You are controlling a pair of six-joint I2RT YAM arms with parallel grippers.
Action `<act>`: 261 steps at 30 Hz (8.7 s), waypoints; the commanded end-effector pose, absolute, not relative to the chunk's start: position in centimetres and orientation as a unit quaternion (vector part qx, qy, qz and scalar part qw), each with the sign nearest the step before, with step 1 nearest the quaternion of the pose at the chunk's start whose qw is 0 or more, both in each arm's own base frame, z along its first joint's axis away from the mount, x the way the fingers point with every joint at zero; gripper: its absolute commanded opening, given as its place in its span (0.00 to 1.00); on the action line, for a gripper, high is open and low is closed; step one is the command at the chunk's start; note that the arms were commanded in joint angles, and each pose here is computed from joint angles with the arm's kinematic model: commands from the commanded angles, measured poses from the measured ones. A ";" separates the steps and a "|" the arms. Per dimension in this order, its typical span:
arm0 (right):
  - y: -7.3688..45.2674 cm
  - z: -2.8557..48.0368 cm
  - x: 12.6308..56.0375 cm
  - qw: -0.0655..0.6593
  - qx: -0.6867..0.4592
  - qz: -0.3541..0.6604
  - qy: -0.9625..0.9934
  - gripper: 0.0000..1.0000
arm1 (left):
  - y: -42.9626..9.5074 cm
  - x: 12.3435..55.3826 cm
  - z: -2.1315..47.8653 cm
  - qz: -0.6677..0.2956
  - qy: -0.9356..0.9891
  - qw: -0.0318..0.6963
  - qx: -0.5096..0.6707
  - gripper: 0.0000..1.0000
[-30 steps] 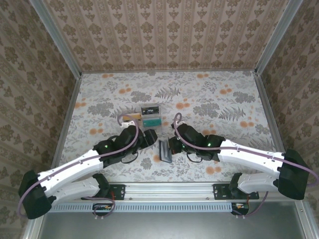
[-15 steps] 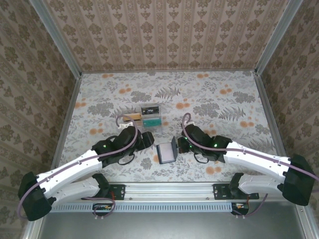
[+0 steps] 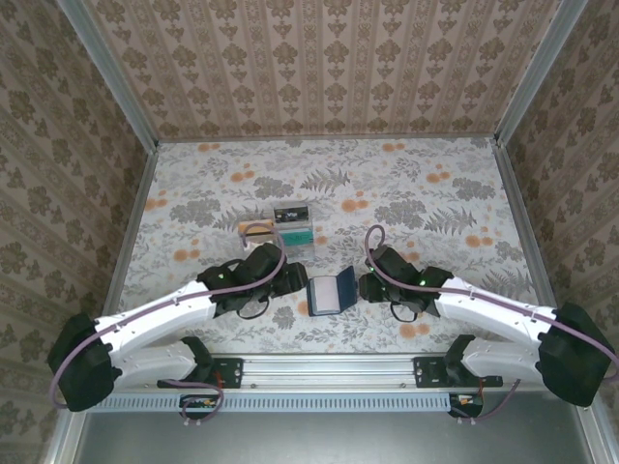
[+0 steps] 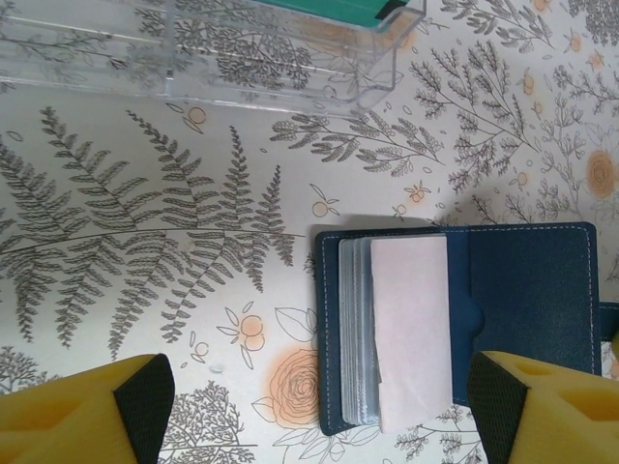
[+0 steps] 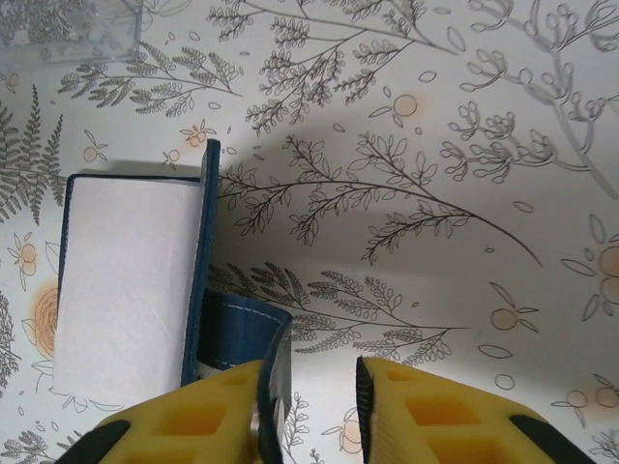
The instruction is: Take the credit cards out of the card holder
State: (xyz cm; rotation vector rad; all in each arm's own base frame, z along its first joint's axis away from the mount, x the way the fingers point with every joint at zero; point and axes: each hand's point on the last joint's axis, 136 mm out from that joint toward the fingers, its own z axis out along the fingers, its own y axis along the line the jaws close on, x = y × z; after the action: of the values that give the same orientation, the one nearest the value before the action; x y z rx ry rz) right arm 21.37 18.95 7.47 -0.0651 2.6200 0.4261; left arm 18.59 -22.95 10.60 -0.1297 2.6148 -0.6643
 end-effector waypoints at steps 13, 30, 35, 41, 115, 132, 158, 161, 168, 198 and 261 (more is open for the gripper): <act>18.8 4.4 21.1 0.202 -0.031 0.132 0.970 0.00 | -29.6 18.1 10.0 -0.330 0.929 0.165 0.014 0.60; 19.0 3.5 20.8 0.192 -0.023 0.139 0.971 0.00 | -31.7 17.4 5.9 -0.312 0.944 0.102 0.023 0.57; 19.2 3.4 20.9 0.191 -0.023 0.142 0.971 0.00 | -31.8 17.2 4.9 -0.302 0.949 0.090 0.021 0.57; 19.3 3.3 20.9 0.190 -0.024 0.141 0.971 0.00 | -32.7 17.3 5.6 -0.325 0.941 0.096 0.030 0.58; 19.0 2.1 21.5 0.179 -0.007 0.147 0.973 0.00 | -37.1 16.8 10.1 -0.425 0.891 0.116 0.107 0.76; 18.3 2.5 21.6 0.183 0.000 0.144 0.973 0.06 | -36.7 16.7 9.5 -0.410 0.899 0.113 0.106 0.77; 21.7 8.6 22.3 0.228 -0.022 0.217 0.949 0.47 | -27.8 16.6 4.5 -0.282 0.949 0.132 0.046 0.36; 22.5 9.2 22.0 0.235 -0.041 0.209 0.949 0.48 | -27.8 16.4 4.1 -0.276 0.951 0.131 0.046 0.36; 24.6 7.4 21.1 0.197 -0.070 0.204 0.956 0.52 | -27.5 16.0 2.8 -0.267 0.955 0.120 0.043 0.25; 25.4 5.7 20.7 0.172 -0.054 0.234 0.955 0.54 | -27.9 15.4 2.1 -0.255 0.959 0.116 0.051 0.22; 30.0 7.6 20.8 0.117 -0.057 0.393 0.910 0.56 | -28.3 15.2 2.2 -0.259 0.957 0.116 0.058 0.21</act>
State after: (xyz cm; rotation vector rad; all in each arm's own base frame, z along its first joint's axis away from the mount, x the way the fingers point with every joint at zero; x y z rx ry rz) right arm 20.84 28.30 7.23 -0.1506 2.6637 1.0778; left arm 15.40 -28.22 2.34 0.1683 2.7960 -0.7693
